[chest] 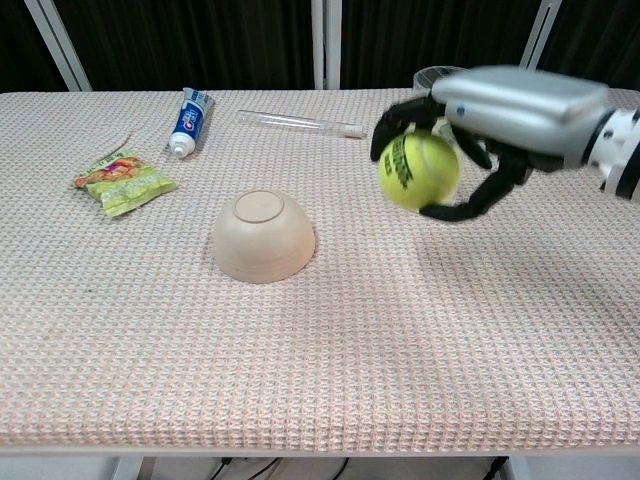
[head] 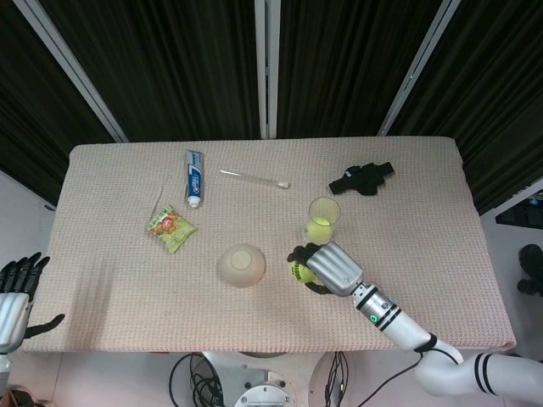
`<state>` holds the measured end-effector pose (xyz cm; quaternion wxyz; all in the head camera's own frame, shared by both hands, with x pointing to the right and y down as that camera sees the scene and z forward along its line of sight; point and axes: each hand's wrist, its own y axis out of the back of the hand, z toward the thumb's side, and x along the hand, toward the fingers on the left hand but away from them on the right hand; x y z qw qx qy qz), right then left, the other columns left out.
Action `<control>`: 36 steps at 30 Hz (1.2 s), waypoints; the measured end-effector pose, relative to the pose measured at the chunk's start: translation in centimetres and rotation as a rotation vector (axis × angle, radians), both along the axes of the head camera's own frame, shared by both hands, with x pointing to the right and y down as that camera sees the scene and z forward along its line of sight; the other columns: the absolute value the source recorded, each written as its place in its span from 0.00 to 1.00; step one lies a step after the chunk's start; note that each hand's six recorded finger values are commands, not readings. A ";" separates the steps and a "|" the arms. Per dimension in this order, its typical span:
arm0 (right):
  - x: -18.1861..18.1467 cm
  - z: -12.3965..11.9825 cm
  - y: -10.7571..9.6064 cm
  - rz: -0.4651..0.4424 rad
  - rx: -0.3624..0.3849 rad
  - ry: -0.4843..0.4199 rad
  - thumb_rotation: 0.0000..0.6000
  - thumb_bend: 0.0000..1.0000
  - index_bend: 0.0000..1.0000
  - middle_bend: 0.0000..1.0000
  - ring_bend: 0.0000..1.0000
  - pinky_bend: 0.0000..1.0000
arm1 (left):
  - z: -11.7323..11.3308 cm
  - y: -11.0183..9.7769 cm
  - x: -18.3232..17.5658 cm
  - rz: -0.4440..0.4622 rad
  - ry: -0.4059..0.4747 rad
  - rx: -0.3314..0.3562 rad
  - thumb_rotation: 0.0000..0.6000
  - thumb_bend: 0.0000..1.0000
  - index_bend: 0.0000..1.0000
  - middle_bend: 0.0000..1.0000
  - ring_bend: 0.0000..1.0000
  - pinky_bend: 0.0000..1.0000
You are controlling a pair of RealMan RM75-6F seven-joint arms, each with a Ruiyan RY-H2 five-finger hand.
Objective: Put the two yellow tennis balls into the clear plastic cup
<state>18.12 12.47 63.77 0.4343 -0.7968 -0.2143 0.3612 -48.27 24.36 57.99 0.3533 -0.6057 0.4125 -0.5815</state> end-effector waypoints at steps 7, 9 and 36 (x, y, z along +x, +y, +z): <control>0.6 -4.5 -5.5 0.118 0.158 -0.041 1.00 0.38 0.72 0.53 0.48 0.69 | 0.0 -0.1 0.0 0.001 -0.003 0.000 1.00 0.00 0.00 0.00 0.00 0.00; 1.1 -4.7 -6.6 0.159 0.178 -0.017 1.00 0.38 0.72 0.53 0.48 0.69 | 0.0 -0.1 0.1 0.003 -0.004 0.000 1.00 0.00 0.00 0.00 0.00 0.00; 3.6 -1.3 -8.7 0.249 0.028 0.055 1.00 0.13 0.00 0.07 0.00 0.16 | -0.3 -0.4 0.5 0.014 -0.022 0.005 1.00 0.00 0.00 0.00 0.00 0.00</control>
